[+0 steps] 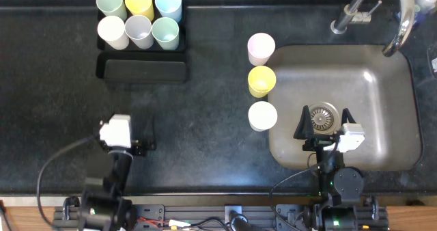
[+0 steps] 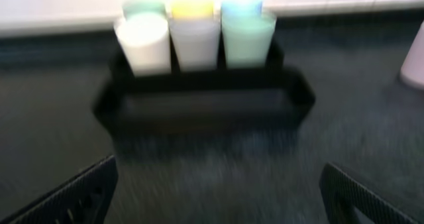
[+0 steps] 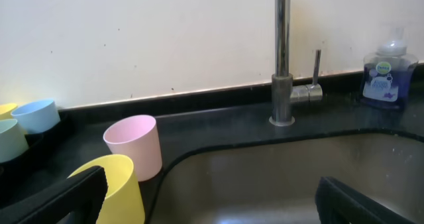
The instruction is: Store Cups
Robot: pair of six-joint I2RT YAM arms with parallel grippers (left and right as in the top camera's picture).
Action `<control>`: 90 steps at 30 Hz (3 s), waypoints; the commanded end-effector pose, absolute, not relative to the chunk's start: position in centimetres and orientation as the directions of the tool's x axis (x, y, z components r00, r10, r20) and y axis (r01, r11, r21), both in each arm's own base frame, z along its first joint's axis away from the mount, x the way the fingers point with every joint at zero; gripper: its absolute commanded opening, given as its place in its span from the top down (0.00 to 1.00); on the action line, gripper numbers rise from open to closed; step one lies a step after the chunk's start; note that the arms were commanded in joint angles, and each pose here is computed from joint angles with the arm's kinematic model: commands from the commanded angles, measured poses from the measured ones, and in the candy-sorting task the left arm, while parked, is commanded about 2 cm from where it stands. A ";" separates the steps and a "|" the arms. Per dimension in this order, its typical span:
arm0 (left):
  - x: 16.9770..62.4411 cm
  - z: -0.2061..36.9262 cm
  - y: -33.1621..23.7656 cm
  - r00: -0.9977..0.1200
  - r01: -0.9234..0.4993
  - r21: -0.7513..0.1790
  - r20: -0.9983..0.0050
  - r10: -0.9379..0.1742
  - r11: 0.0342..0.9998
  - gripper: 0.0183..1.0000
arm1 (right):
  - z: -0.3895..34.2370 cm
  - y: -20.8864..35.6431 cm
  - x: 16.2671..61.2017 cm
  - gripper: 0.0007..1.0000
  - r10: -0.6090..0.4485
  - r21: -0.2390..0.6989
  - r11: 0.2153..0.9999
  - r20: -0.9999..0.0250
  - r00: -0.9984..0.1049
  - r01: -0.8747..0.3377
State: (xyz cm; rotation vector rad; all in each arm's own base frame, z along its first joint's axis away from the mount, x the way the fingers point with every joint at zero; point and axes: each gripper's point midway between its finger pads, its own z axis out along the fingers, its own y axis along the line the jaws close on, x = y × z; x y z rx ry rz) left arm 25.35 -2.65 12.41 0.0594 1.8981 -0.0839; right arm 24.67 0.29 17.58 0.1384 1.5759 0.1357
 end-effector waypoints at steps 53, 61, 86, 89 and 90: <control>47.5 10.6 -30.6 -0.965 -0.013 -0.251 -0.251 -0.078 0.968 0.00 | 17.3 0.5 24.7 0.00 0.178 0.178 0.984 -0.984 -0.008 -0.005; 47.2 9.9 -31.1 -0.972 -0.010 -0.274 -0.221 -0.073 0.962 0.00 | 17.3 0.5 24.7 0.00 0.178 0.178 0.984 -0.984 -0.008 -0.005; 47.9 19.4 -26.6 -0.922 -0.044 -0.309 -0.354 -0.158 0.950 0.98 | 17.3 0.5 24.7 0.00 0.178 0.178 0.984 -0.984 -0.009 -0.005; 46.8 25.1 -21.7 -0.887 -0.123 -0.345 -0.382 -0.259 0.931 0.98 | 17.3 0.5 24.7 0.00 0.178 0.178 0.984 -0.984 -0.008 -0.005; 46.2 26.4 -20.0 -0.876 -0.160 -0.355 -0.380 -0.298 0.921 0.98 | 17.3 0.5 24.7 0.00 0.178 0.178 0.984 -0.984 -0.009 -0.005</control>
